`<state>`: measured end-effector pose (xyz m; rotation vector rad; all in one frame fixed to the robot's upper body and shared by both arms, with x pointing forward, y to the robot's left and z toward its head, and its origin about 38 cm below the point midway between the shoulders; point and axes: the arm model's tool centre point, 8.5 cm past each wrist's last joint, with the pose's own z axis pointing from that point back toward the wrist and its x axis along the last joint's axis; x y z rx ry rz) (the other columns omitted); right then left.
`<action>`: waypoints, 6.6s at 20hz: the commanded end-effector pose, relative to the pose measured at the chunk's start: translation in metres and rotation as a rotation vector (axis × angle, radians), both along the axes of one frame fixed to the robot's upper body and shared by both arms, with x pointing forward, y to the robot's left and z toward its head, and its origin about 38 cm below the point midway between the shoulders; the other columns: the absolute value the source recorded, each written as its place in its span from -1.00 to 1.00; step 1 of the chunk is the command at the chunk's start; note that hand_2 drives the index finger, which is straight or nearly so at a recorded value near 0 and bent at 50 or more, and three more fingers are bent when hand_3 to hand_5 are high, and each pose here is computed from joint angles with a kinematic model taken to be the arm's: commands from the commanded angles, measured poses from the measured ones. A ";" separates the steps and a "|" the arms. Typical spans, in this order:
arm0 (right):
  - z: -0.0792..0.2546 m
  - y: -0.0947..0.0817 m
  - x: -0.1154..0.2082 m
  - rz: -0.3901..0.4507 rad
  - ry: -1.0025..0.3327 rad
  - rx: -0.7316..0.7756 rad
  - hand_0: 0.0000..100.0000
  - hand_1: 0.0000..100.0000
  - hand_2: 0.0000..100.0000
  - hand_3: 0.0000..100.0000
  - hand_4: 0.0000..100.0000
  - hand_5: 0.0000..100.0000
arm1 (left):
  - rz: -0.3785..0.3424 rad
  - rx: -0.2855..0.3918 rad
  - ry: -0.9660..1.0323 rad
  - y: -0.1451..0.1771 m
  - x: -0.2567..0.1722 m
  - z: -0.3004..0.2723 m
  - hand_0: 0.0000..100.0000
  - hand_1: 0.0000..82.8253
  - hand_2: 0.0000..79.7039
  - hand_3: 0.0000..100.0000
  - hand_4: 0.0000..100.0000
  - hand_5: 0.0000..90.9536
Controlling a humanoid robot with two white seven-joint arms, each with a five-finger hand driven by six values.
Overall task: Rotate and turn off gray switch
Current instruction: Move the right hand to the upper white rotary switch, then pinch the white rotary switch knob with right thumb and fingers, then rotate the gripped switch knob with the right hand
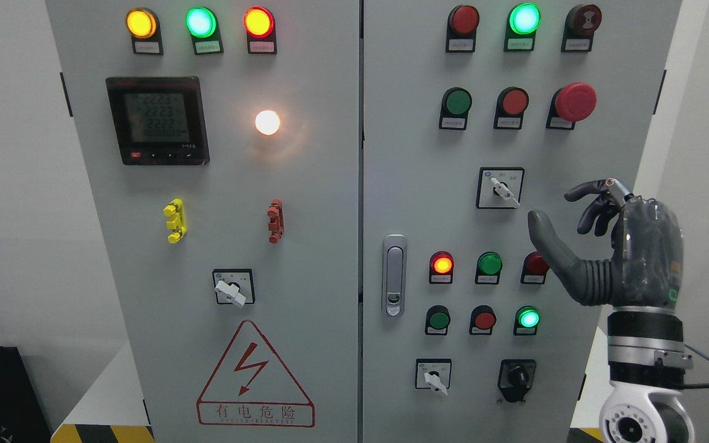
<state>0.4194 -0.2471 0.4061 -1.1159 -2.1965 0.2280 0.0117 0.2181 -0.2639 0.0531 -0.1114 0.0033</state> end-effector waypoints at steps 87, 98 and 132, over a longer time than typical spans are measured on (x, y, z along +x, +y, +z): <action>0.008 0.047 0.030 0.032 0.134 0.041 -0.75 -0.16 0.22 0.91 0.95 1.00 | 0.027 0.002 -0.034 0.000 0.014 0.000 -0.76 -0.06 -1.00 -1.00 -1.00 -1.00; 0.007 0.048 0.030 0.032 0.139 0.040 -0.72 -0.13 0.23 0.91 0.95 1.00 | 0.027 0.002 -0.034 0.000 0.014 0.000 -0.76 -0.06 -1.00 -1.00 -1.00 -1.00; 0.012 0.048 0.033 0.024 0.142 0.051 -0.58 -0.06 0.29 0.95 0.96 1.00 | 0.027 0.002 -0.034 0.000 0.014 0.000 -0.76 -0.06 -1.00 -1.00 -1.00 -1.00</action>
